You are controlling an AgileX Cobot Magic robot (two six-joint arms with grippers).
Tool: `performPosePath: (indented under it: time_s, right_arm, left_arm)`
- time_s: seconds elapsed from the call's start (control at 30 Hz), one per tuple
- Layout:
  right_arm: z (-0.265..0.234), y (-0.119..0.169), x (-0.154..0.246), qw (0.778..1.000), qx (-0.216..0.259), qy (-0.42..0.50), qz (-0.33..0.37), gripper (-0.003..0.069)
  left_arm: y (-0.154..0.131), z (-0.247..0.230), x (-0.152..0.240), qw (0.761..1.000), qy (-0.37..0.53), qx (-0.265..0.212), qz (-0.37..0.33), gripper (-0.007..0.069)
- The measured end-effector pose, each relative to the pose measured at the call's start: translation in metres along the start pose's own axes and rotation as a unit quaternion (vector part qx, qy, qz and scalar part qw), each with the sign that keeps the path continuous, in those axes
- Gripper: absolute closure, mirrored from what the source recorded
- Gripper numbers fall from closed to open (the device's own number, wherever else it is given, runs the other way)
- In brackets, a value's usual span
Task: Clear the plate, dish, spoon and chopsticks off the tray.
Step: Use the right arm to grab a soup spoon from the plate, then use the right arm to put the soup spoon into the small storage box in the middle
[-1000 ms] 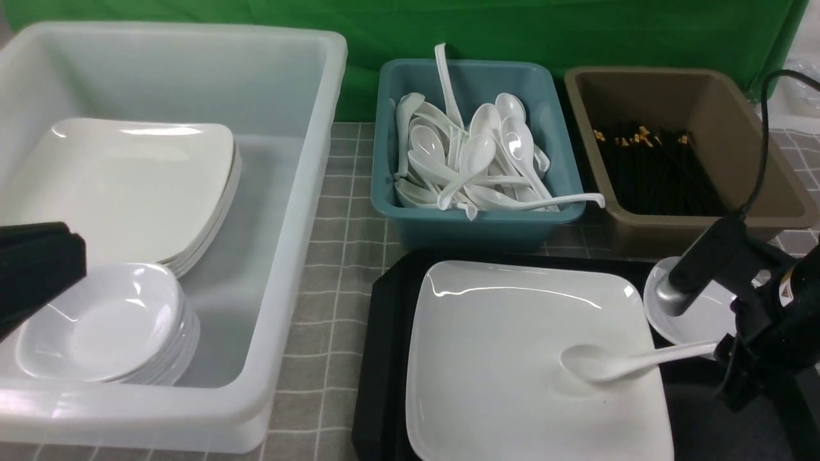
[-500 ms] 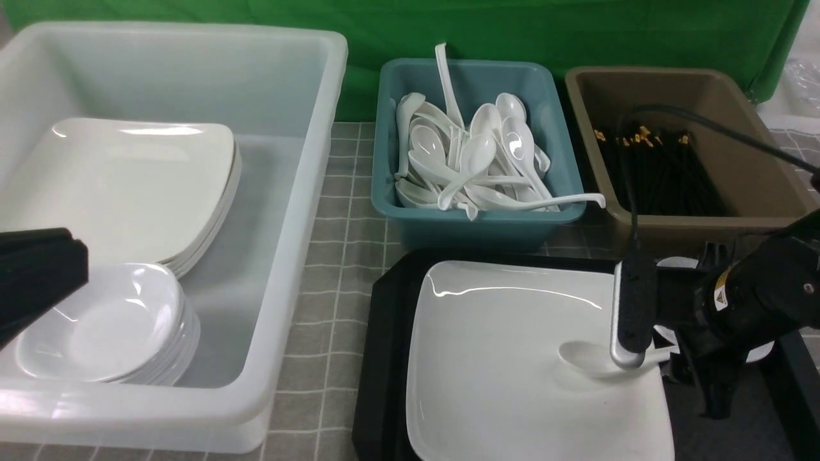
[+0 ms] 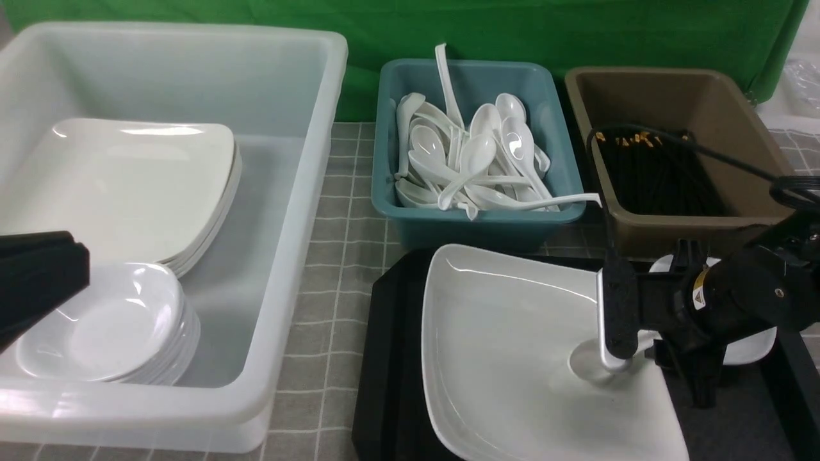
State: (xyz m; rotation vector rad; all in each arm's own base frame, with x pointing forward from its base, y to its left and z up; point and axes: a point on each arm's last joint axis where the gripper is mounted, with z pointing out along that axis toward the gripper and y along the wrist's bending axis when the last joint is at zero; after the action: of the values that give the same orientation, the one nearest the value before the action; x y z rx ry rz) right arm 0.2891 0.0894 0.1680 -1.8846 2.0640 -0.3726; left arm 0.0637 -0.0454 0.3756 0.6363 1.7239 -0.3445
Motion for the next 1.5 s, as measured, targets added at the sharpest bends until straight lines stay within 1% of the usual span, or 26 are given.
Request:
performPosePath:
  time_s: [0.03, 0.1, 0.13, 0.27, 0.47, 0.57, 0.63, 0.7, 0.73, 0.8, 0.9, 0.93, 1.0, 1.07, 1.1, 1.13, 1.17, 1.2, 1.23, 1.27, 1.3, 1.33, 1.4, 1.43, 1.47, 1.5]
  right_arm:
    - [0.000, 0.000, 0.000, 1.000, 0.000, 0.000, 0.000, 0.0420]
    - [-0.001, 0.000, 0.000, 1.000, 0.001, 0.000, 0.000, 0.0484]
    - [-0.002, -0.001, 0.000, 1.000, 0.003, -0.001, 0.001, 0.0506]
    - [-0.005, 0.000, 0.001, 1.000, 0.001, 0.001, 0.002, 0.0551]
    - [-0.023, 0.007, -0.006, 1.000, -0.004, 0.001, -0.016, 0.0568]
    - [-0.048, 0.013, -0.024, 0.999, 0.018, -0.027, -0.034, 0.0568]
    - [-0.065, 0.012, -0.037, 0.998, 0.038, -0.053, -0.004, 0.0568]
    - [-0.083, 0.004, -0.050, 0.992, 0.065, -0.088, 0.054, 0.0568]
    - [-0.096, -0.008, -0.059, 0.982, 0.087, -0.124, 0.109, 0.0568]
    - [-0.115, -0.034, -0.073, 0.954, 0.124, -0.186, 0.201, 0.0568]
    - [-0.126, -0.078, -0.091, 0.884, 0.158, -0.284, 0.337, 0.0568]
    - [-0.124, -0.091, -0.096, 0.867, 0.161, -0.301, 0.364, 0.0568]
    - [-0.115, -0.111, -0.102, 0.847, 0.163, -0.314, 0.396, 0.0557]
    - [-0.103, -0.131, -0.107, 0.834, 0.163, -0.318, 0.421, 0.0517]
    - [-0.092, -0.136, -0.109, 0.832, 0.158, -0.311, 0.431, 0.0482]
    - [-0.089, -0.138, -0.110, 0.832, 0.157, -0.310, 0.434, 0.0471]
    - [-0.073, -0.149, -0.111, 0.826, 0.147, -0.296, 0.456, 0.0391]
    - [-0.063, -0.154, -0.111, 0.824, 0.139, -0.281, 0.473, 0.0346]
    - [-0.056, -0.158, -0.109, 0.823, 0.129, -0.260, 0.489, 0.0279]
    - [-0.050, -0.160, -0.108, 0.826, 0.120, -0.239, 0.497, 0.0248]
    - [-0.048, -0.160, -0.106, 0.830, 0.114, -0.222, 0.499, 0.0234]
    - [-0.049, -0.159, -0.103, 0.841, 0.110, -0.199, 0.491, 0.0229]
    - [-0.060, -0.157, -0.099, 0.861, 0.110, -0.176, 0.465, 0.0244]
    - [-0.061, -0.156, -0.098, 0.866, 0.108, -0.169, 0.457, 0.0251]
    - [-0.078, -0.153, -0.093, 0.883, 0.109, -0.151, 0.430, 0.0279]
    - [-0.088, -0.148, -0.089, 0.893, 0.109, -0.142, 0.413, 0.0304]
  left_arm:
    - [0.000, 0.000, 0.000, 1.000, 0.000, 0.000, 0.000, 0.0603]
    - [0.000, 0.000, 0.000, 1.000, 0.000, 0.000, 0.000, 0.0603]
    - [0.000, 0.000, 0.000, 1.000, 0.000, 0.000, 0.000, 0.0603]
    - [0.000, 0.000, 0.000, 1.000, 0.000, 0.000, 0.000, 0.0603]
    - [0.000, 0.000, 0.000, 1.000, 0.000, 0.000, 0.000, 0.0603]
    - [0.000, 0.000, -0.001, 1.000, -0.003, -0.001, 0.000, 0.0603]
    - [0.001, 0.000, -0.001, 1.000, -0.007, -0.003, 0.000, 0.0603]
    - [0.001, 0.000, -0.003, 1.000, -0.013, -0.007, 0.000, 0.0603]
    - [0.001, 0.000, -0.003, 1.000, -0.019, -0.007, 0.000, 0.0603]
    - [0.002, 0.000, -0.006, 0.999, -0.031, -0.012, 0.000, 0.0603]
    - [0.003, 0.000, -0.008, 0.999, -0.045, -0.017, 0.000, 0.0603]
    - [0.003, 0.000, -0.008, 0.999, -0.045, -0.017, 0.000, 0.0603]
    - [0.003, 0.000, -0.008, 0.999, -0.046, -0.018, 0.000, 0.0603]
    - [0.003, 0.000, -0.008, 0.999, -0.046, -0.018, 0.000, 0.0603]
    - [0.003, 0.000, -0.008, 0.999, -0.046, -0.018, 0.000, 0.0603]
    - [0.003, 0.000, -0.008, 0.999, -0.046, -0.018, 0.000, 0.0603]
    - [0.003, 0.000, -0.008, 0.999, -0.046, -0.018, 0.000, 0.0603]
    - [0.003, 0.000, -0.008, 0.999, -0.046, -0.018, 0.000, 0.0603]
    - [0.003, 0.000, -0.008, 0.999, -0.046, -0.018, 0.000, 0.0603]
    - [0.003, 0.000, -0.008, 0.999, -0.046, -0.018, 0.000, 0.0603]
    - [0.003, 0.000, -0.008, 0.999, -0.046, -0.018, 0.000, 0.0603]
    - [0.003, 0.000, -0.008, 0.999, -0.046, -0.018, 0.000, 0.0603]
    - [0.003, 0.000, -0.008, 0.999, -0.046, -0.018, 0.000, 0.0603]
    - [0.003, 0.000, -0.008, 0.999, -0.046, -0.018, 0.000, 0.0603]
    - [0.003, 0.000, -0.008, 0.999, -0.046, -0.018, 0.000, 0.0603]
    - [0.003, 0.000, -0.008, 0.999, -0.046, -0.018, 0.000, 0.0603]
